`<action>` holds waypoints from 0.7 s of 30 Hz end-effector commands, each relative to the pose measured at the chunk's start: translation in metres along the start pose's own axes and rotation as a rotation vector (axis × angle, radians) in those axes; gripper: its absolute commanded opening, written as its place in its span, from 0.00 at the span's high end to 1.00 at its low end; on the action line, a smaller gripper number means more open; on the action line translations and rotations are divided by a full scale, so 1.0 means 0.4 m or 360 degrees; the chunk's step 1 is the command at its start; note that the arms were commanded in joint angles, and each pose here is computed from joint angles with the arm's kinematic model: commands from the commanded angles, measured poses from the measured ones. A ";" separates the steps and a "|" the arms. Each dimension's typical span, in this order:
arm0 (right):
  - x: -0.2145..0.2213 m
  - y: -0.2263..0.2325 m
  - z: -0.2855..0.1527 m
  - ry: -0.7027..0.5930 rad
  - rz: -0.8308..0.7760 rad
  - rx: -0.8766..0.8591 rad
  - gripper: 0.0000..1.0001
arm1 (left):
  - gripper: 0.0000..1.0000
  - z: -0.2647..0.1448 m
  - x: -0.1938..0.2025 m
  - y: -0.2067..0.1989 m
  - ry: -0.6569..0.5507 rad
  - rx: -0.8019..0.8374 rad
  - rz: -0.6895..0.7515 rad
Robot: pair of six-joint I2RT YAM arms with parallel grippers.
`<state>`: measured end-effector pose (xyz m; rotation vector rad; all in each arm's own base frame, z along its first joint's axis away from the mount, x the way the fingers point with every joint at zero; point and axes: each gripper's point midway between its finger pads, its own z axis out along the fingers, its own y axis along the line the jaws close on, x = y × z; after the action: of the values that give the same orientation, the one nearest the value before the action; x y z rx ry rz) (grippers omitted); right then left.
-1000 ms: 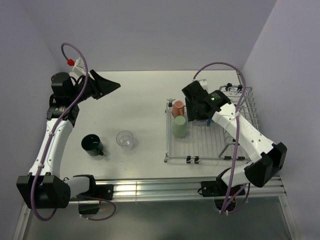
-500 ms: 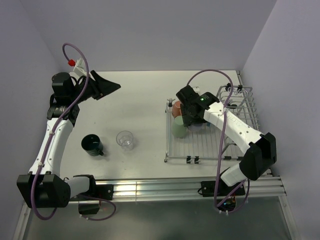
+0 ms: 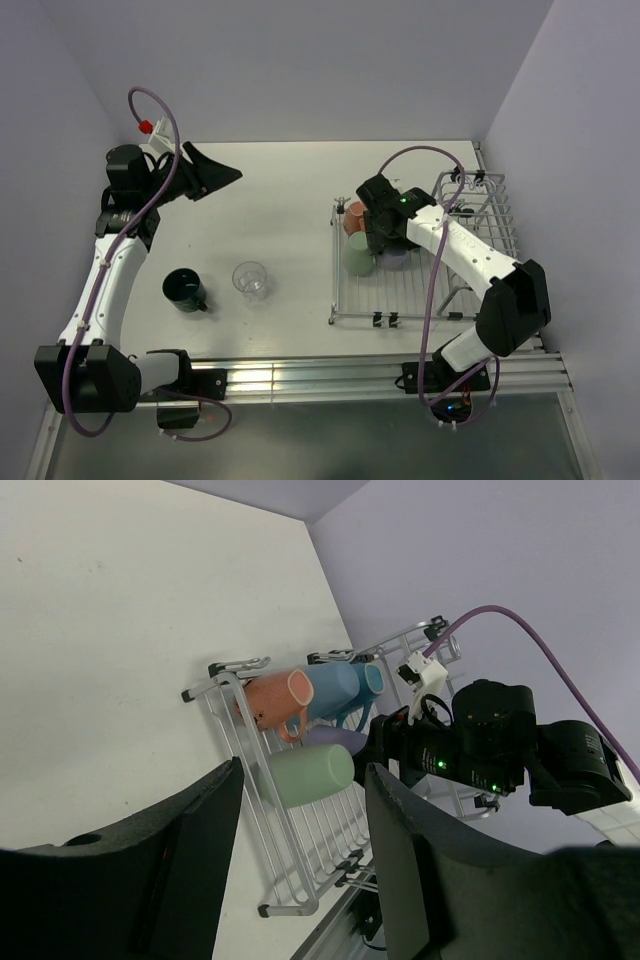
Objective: Load the cups into the dish rack
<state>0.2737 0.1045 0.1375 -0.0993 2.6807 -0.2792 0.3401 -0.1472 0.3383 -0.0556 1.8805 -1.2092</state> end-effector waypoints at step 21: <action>-0.028 -0.007 0.029 -0.0065 0.0048 0.0006 0.15 | 0.42 0.009 0.000 0.015 0.0005 -0.0012 0.0037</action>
<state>0.2813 0.1023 0.1263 -0.0893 2.6789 -0.2747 0.3441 -0.1472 0.3319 -0.0659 1.8970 -1.2103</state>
